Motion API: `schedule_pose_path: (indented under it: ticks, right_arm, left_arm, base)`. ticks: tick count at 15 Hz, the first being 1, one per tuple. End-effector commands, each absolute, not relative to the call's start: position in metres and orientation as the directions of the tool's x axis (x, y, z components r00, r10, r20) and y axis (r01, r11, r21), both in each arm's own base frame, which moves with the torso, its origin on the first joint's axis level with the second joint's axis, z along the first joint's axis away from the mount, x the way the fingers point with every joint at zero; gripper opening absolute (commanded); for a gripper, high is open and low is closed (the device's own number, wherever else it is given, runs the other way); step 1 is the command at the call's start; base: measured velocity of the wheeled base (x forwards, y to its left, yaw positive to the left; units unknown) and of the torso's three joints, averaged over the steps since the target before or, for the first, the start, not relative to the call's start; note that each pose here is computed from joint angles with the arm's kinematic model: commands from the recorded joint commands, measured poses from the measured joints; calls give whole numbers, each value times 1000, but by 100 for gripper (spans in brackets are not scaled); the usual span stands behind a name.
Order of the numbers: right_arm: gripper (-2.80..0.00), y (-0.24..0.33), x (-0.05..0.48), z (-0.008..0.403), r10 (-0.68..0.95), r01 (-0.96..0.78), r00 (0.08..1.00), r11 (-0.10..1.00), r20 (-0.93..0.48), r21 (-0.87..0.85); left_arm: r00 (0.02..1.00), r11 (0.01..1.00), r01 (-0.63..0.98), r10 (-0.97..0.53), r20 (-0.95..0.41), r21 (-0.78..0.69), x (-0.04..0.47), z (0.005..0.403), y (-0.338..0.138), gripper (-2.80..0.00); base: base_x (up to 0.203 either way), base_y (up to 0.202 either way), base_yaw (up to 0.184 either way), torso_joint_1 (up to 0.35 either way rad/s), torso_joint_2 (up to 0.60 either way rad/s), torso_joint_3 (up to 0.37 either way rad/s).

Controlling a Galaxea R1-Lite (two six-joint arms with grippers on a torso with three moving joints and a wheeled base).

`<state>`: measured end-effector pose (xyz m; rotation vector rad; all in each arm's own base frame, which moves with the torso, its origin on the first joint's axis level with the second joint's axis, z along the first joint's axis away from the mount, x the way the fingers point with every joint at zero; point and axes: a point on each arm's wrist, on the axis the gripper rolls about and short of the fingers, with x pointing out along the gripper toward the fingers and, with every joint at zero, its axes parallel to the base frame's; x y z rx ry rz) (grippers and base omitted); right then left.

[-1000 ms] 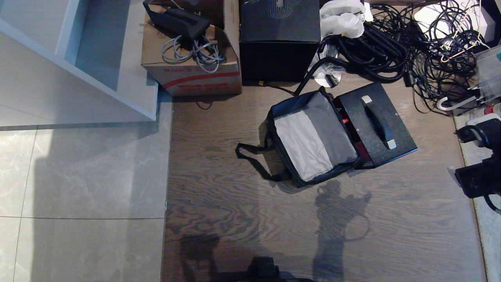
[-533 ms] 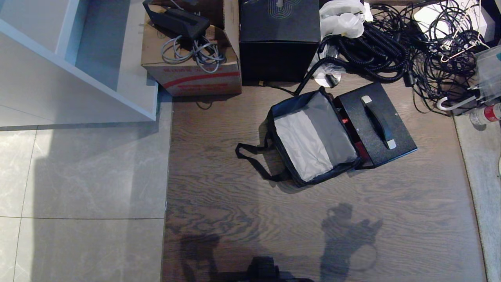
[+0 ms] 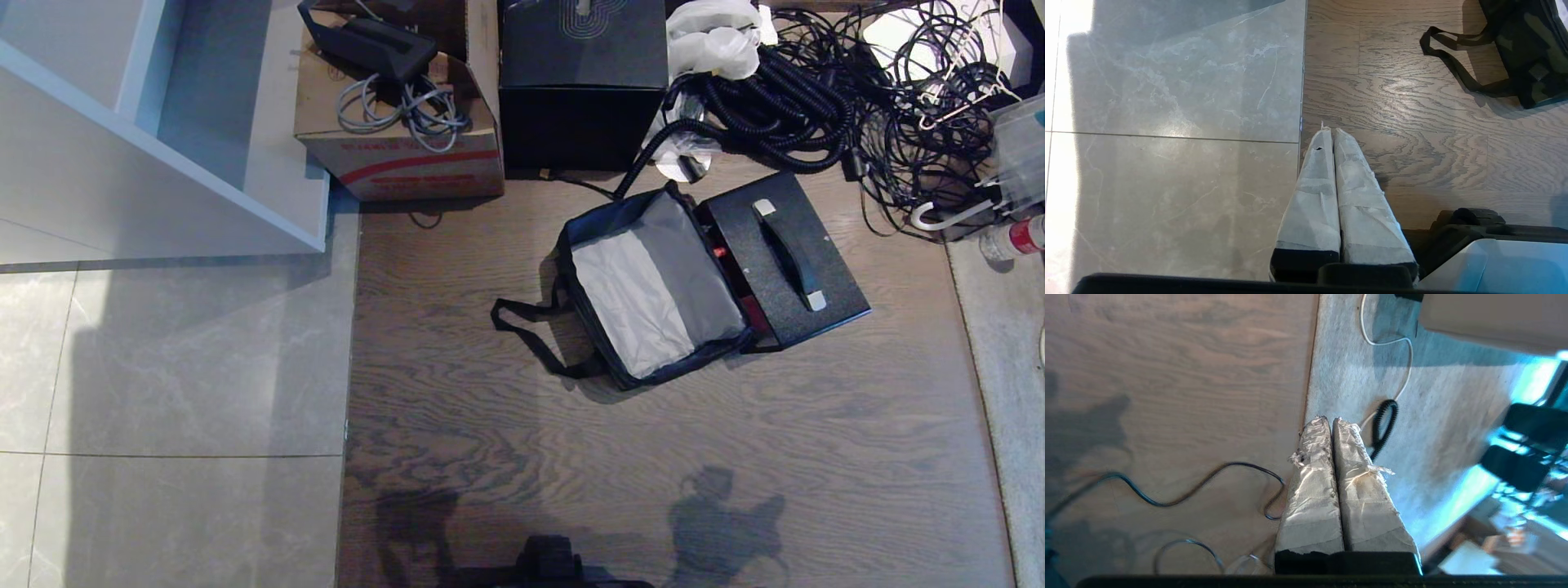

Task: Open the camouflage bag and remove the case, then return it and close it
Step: Grip the handle again

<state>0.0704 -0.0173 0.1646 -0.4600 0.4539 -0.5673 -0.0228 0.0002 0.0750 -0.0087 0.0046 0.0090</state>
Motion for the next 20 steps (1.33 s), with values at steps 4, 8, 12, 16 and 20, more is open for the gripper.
schedule_pose_path:
  ticks: [4,8,12,16,20]
  right_arm:
    - [-280,-13,46,147,-568,439,786,791,-244,-426]
    - [-280,-11,26,128,-485,396,850,845,-205,-358]
    - [-280,-9,4,99,-329,279,934,915,-138,-293]
    - [-280,-5,4,94,-174,149,978,968,-116,-201]
    - [-280,0,-1,87,44,-58,995,985,-91,-160]
  left_arm:
    - [1000,1000,-9,9,-5,-9,-23,75,0,-280]
    - [1000,1000,-9,9,-5,-9,-23,75,0,-280]
    - [1000,1000,-9,9,-5,-9,-23,75,0,-280]
    - [1000,1000,-9,9,-5,-9,-23,75,0,-280]
    - [1000,1000,-9,9,-5,-9,-23,75,0,-280]
  base:
    - [0,0,0,0,0,0]
    - [0,0,0,0,0,0]
    - [0,0,0,0,0,0]
    - [0,0,0,0,0,0]
    - [0,0,0,0,0,0]
